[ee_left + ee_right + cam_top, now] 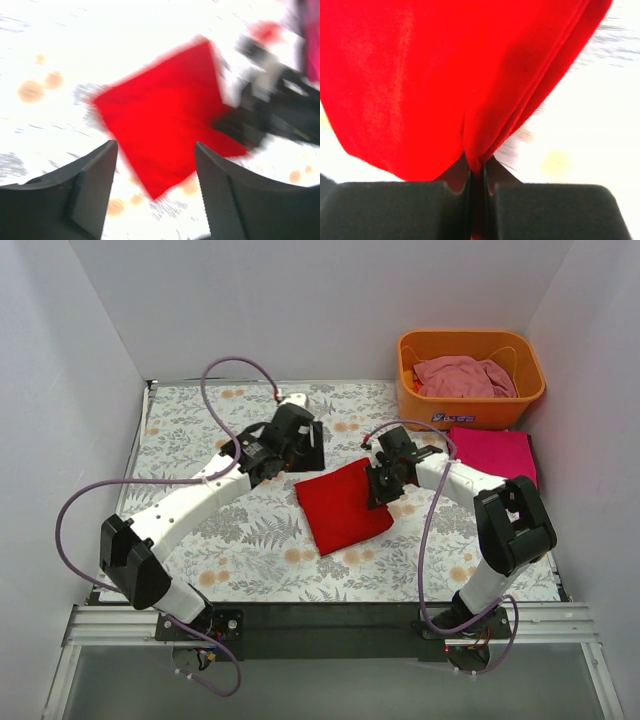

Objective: Fold and stack the t-shirts
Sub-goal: Neatly place the folded tshirt to the corner, then reset both grippers

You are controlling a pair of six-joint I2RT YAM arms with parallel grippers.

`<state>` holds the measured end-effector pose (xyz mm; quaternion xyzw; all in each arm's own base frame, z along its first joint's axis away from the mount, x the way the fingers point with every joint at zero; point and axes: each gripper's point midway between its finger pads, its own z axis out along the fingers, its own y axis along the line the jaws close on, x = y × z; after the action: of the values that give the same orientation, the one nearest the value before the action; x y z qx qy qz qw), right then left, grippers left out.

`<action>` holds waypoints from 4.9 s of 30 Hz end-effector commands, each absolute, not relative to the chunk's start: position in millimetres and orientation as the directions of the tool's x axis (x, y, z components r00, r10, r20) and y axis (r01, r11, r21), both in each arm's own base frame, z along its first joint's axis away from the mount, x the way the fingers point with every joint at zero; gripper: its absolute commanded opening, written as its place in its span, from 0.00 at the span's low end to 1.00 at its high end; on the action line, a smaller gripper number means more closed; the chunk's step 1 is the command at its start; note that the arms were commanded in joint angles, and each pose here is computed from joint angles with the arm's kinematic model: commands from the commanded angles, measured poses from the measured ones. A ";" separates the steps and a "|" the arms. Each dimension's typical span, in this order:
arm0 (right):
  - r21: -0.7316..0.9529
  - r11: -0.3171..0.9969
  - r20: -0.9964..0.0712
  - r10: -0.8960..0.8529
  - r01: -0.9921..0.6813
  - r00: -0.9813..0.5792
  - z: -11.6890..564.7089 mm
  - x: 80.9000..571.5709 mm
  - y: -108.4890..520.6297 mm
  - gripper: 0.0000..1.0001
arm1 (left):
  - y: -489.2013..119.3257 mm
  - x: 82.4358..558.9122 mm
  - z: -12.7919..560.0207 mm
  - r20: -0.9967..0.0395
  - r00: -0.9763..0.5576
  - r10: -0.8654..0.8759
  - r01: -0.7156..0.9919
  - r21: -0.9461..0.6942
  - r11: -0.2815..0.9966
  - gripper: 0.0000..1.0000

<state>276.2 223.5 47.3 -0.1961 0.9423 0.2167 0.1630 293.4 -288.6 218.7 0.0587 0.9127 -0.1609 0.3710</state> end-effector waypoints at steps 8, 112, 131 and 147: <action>-0.074 0.923 -0.386 -0.375 -0.377 -0.843 98.9 340.9 99.9 0.01 | -153.1 327.2 148.6 -0.611 -0.768 -0.195 -0.072 -0.220 0.973 0.65; 0.107 0.880 -0.723 0.389 0.463 -0.571 178.1 396.2 -138.0 0.53 | -92.8 306.6 110.6 -0.611 -0.711 -0.348 -0.253 -0.239 0.937 0.63; 0.369 0.761 -0.657 0.620 0.534 -0.429 105.3 358.5 -170.9 0.53 | -97.4 306.8 106.3 -0.595 -0.727 -0.342 -0.239 -0.249 0.939 0.63; 0.350 0.846 -0.875 0.449 0.403 -0.182 285.3 298.2 -92.2 0.56 | -89.9 303.1 158.6 -0.665 -0.632 -0.399 -0.255 -0.308 0.917 0.70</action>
<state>303.6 -115.8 260.7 0.2938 0.7714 0.0199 0.5641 302.1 -97.3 121.6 -0.1641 0.9186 -0.0867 0.3490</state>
